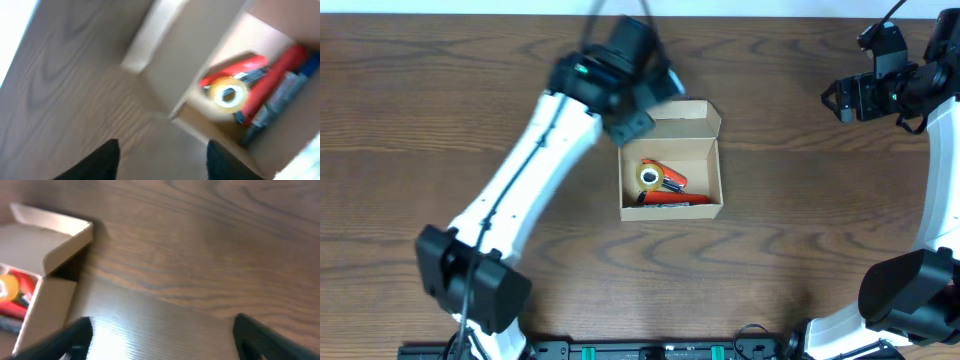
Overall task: Pack container
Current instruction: 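Withdraw the left gripper and bring both grippers to the box lid flaps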
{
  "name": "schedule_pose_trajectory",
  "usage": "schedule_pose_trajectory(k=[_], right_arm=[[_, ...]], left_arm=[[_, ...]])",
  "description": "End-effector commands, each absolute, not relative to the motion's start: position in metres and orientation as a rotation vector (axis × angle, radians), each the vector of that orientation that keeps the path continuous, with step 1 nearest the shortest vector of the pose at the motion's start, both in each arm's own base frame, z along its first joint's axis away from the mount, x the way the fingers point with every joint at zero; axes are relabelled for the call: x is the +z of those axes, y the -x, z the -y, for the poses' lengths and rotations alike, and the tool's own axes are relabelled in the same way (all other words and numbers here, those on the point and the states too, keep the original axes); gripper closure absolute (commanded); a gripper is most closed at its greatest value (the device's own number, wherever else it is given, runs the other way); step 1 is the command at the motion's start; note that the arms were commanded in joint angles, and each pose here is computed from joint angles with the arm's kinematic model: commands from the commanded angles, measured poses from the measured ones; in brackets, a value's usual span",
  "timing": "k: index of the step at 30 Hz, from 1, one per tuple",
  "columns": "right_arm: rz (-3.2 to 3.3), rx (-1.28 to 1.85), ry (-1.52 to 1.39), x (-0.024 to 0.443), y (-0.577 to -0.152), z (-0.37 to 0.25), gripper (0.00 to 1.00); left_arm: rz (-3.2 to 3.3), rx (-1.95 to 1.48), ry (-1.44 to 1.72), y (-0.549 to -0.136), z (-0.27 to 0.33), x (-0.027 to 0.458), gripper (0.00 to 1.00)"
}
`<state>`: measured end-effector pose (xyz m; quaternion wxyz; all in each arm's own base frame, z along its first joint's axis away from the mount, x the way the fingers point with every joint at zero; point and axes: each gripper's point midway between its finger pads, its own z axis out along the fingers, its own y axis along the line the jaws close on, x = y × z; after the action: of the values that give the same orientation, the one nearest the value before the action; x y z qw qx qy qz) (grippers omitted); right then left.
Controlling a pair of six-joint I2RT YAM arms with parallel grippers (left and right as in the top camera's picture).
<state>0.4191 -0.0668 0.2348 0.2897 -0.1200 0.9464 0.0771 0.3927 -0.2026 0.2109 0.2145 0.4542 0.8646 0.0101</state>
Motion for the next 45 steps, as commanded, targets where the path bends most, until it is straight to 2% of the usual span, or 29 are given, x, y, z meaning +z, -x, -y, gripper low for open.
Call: schedule_pose_trajectory(k=[1, 4, 10, 16, 23, 31, 45], right_arm=[[-2.498, 0.318, 0.258, 0.241, -0.418, 0.057, 0.98], [-2.492, 0.375, 0.232, 0.243, -0.417, 0.052, 0.98], [-2.455, 0.527, 0.159, 0.231, -0.424, 0.038, 0.98], [-2.472, 0.683, -0.037, 0.176, -0.425, 0.029, 0.98], [-2.565, 0.771, -0.172, 0.119, -0.399, 0.019, 0.99], [-2.627, 0.798, -0.192, 0.095, -0.385, 0.002, 0.99], [-2.663, 0.876, -0.163, 0.067, -0.398, -0.044, 0.99]], left_arm=[[-2.492, -0.006, -0.883, -0.408, 0.157, 0.24, 0.56], [-2.504, -0.217, -0.738, -0.412, 0.133, 0.253, 0.77], [-2.478, -0.632, -0.537, -0.416, 0.093, 0.254, 0.94], [-2.413, -0.959, -0.48, -0.404, 0.082, 0.223, 0.94], [-2.346, -1.235, -0.454, -0.383, 0.104, 0.173, 0.94], [-2.368, -1.341, -0.341, -0.378, 0.11, 0.13, 0.94], [-2.341, -1.614, -0.178, -0.393, 0.12, 0.079, 0.94]])
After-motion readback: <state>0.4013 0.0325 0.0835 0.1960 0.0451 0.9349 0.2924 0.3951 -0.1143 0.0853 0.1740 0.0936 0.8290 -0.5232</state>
